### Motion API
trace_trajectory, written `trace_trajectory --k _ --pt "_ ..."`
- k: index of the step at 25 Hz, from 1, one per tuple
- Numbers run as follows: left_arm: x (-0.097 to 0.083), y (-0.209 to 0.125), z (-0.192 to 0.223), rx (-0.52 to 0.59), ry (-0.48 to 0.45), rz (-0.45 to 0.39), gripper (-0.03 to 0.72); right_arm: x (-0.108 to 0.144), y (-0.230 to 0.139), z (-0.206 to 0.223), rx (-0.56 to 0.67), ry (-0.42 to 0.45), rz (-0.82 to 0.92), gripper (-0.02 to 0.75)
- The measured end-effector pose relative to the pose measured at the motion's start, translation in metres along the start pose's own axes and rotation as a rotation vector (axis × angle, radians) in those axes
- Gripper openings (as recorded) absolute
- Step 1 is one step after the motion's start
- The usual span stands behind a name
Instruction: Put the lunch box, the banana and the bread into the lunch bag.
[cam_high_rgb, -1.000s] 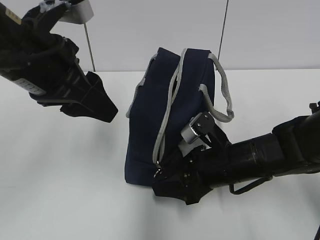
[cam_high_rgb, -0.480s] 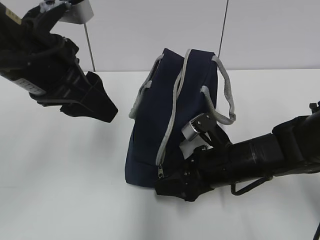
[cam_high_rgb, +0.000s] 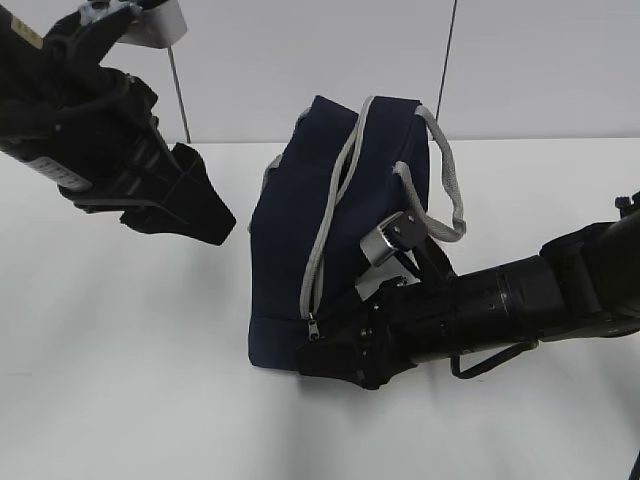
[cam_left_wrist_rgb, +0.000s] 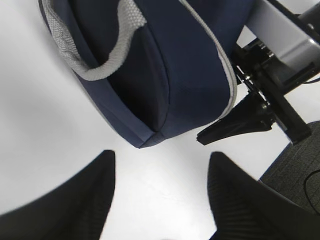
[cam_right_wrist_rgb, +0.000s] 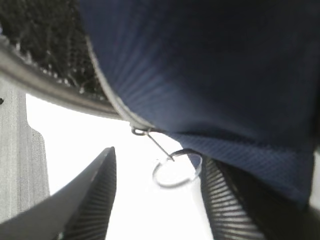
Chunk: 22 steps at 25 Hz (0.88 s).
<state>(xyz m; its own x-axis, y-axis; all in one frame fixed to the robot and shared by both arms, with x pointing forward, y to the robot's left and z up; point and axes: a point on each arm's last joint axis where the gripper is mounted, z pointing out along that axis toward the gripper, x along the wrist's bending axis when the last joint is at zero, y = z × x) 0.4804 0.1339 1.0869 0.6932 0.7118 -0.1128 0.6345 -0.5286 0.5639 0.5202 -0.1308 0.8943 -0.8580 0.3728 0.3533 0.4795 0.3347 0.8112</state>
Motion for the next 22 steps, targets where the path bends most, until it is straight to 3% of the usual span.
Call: trace_trajectory --k 6,14,22 --pt "0.0000 0.0000 0.0000 0.000 0.000 0.000 0.414 -0.0031 -0.0021 -0.0001 0.023 -0.034 -0.052 0.397" --pt "0.0000 0.0000 0.0000 0.000 0.000 0.000 0.414 -0.0068 -0.0046 -0.0004 0.054 -0.072 -0.100 0.251" --pt "0.0000 -0.0001 0.0000 0.001 0.000 0.000 0.414 -0.0067 -0.0080 -0.0006 0.093 -0.068 -0.134 0.239"
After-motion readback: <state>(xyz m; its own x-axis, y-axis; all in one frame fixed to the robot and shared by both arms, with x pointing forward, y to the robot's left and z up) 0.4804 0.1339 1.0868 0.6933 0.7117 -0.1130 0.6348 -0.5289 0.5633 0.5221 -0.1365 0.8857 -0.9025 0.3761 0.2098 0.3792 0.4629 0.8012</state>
